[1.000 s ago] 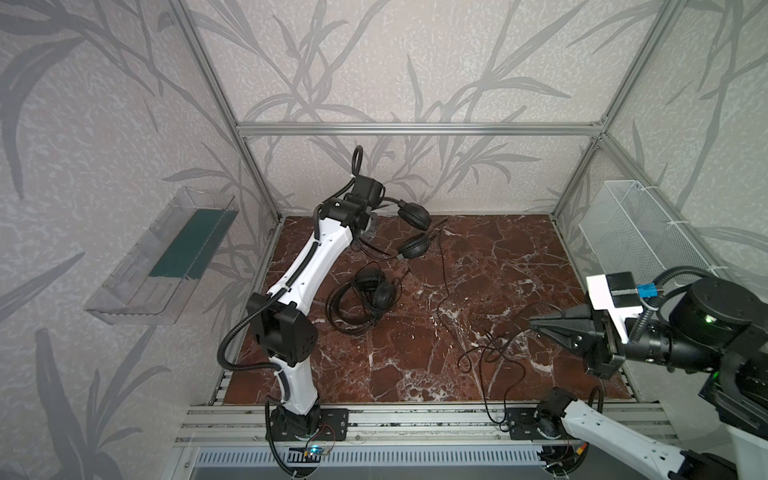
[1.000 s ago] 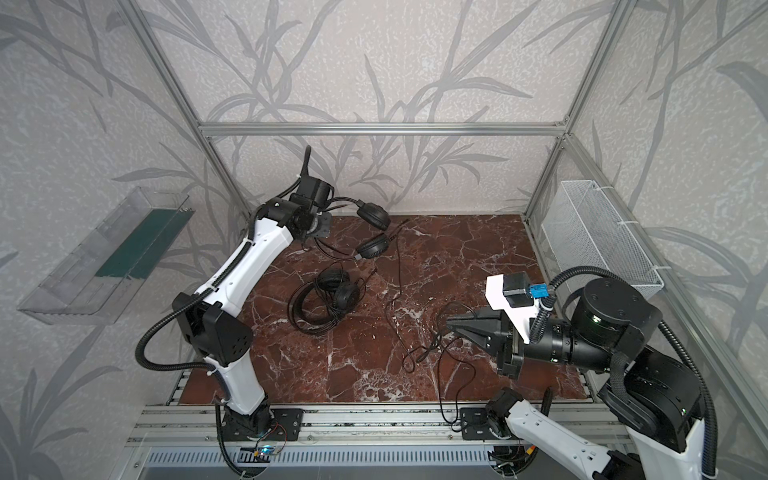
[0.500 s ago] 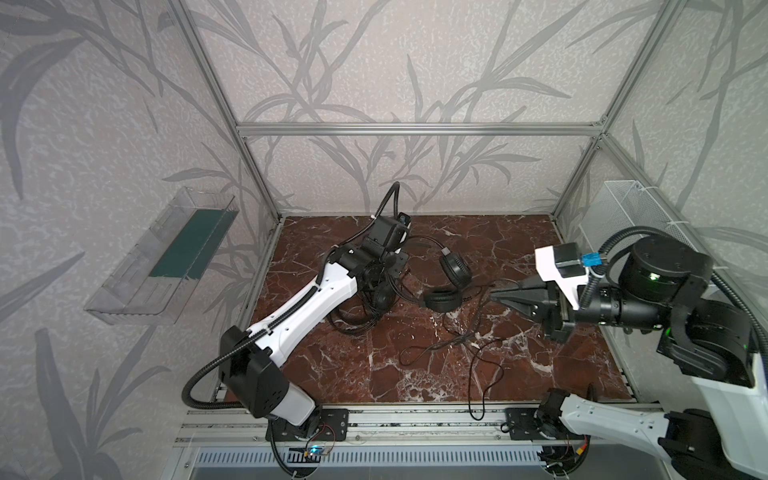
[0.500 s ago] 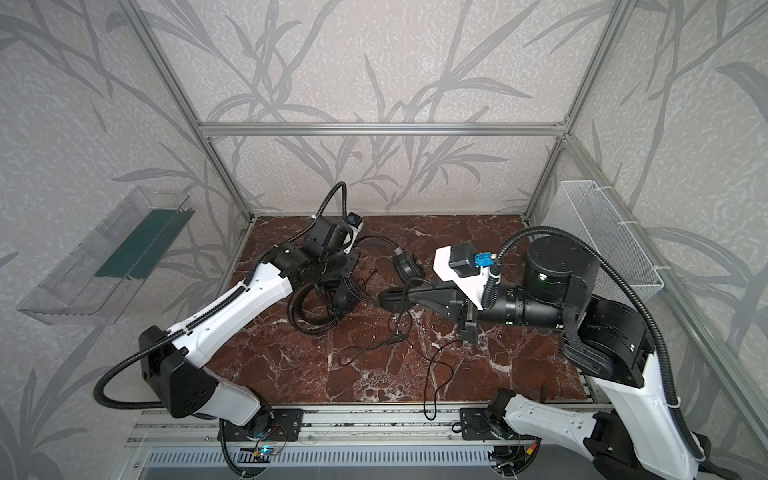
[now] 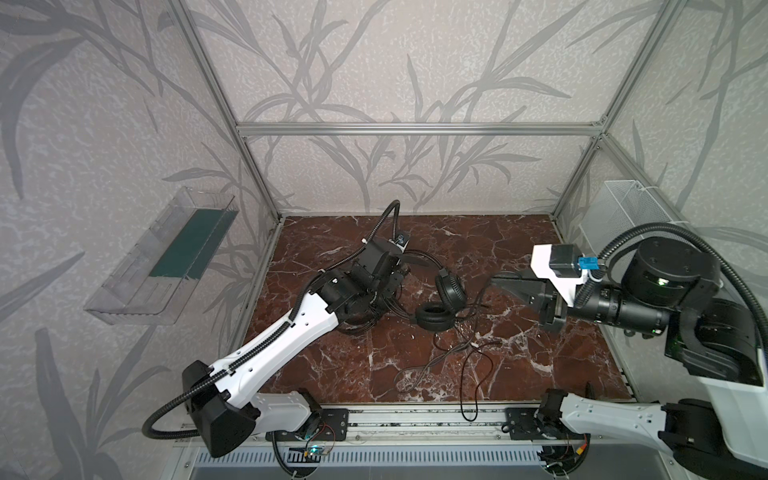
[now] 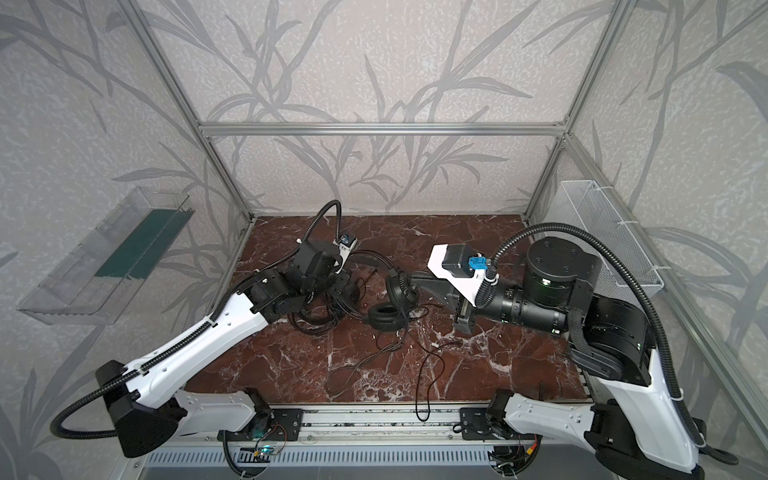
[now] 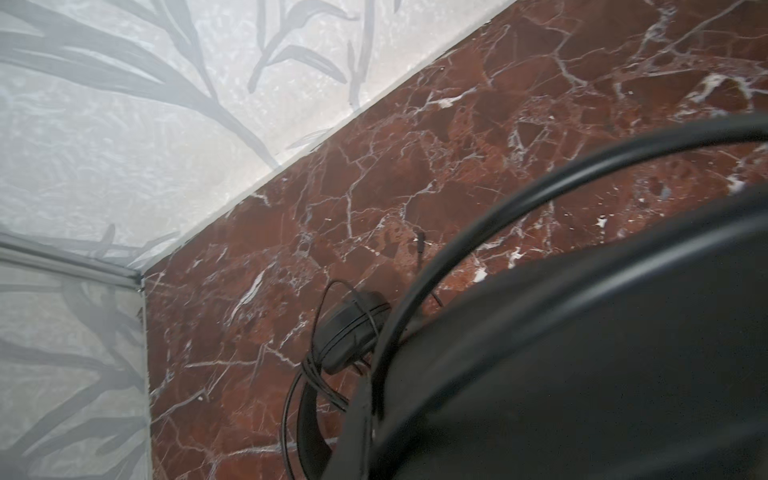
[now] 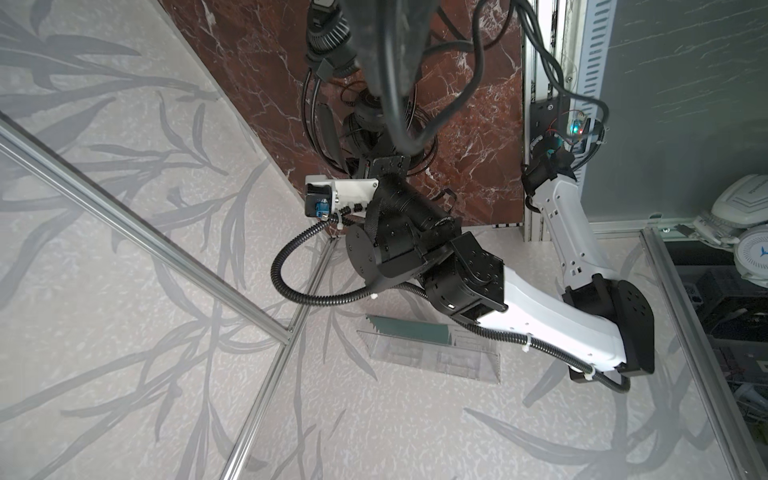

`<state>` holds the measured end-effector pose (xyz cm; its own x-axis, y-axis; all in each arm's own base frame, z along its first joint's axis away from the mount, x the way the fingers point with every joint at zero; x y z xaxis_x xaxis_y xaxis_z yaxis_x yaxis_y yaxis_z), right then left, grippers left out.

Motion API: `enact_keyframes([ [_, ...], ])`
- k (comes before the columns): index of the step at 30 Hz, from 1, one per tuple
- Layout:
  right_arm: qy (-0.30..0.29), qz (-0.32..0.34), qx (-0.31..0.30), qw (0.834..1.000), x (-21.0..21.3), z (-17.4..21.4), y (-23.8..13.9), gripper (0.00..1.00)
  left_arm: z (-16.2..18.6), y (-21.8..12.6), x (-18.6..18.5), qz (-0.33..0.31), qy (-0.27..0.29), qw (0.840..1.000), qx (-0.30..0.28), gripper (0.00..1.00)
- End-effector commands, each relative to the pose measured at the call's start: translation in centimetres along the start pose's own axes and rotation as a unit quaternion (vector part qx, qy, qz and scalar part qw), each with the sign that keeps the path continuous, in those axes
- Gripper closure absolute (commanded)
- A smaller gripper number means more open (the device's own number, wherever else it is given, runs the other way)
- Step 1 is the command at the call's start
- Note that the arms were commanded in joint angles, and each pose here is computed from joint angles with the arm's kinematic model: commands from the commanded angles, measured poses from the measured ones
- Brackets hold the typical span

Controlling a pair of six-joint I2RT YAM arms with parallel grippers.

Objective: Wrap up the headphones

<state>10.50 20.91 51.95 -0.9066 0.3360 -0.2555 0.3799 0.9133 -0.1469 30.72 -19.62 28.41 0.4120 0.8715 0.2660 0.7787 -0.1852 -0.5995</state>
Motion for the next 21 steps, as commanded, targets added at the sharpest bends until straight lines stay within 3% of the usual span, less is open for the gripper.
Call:
enact_keyframes([
  [1, -0.010, 0.004, -0.066, 0.998, 0.1, -2.9, -2.0, 1.00, -0.8, -1.5, 0.6, -0.004, -0.026, 0.999, -0.032, 1.00],
  [6, -0.028, 0.026, -0.052, 0.998, -0.7, -2.7, -1.8, 1.00, 0.6, -2.8, 0.0, 0.011, -0.011, 0.999, -0.041, 1.00],
  [12, -0.076, 0.123, -0.013, 0.989, -4.2, -1.8, -0.4, 1.00, 2.2, -5.5, -1.5, 0.068, 0.014, 0.995, -0.066, 1.00],
  [21, -0.109, 0.146, -0.018, 0.983, -6.2, -4.0, 2.6, 1.00, 5.7, -7.6, -5.1, 0.161, 0.044, 0.985, -0.050, 1.00],
])
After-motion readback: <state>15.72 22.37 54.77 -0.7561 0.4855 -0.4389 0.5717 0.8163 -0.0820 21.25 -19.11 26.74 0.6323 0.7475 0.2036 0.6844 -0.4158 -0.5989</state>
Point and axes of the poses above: each gripper's point midway between its finger pads, its own y axis out along the fingers, its own x axis along the line the jaws close on, z = x × y, the point moved 1 cm from there along -y, back along the fingers, and after that the axes turned 1 degree about -y, right-handed, at the moved point
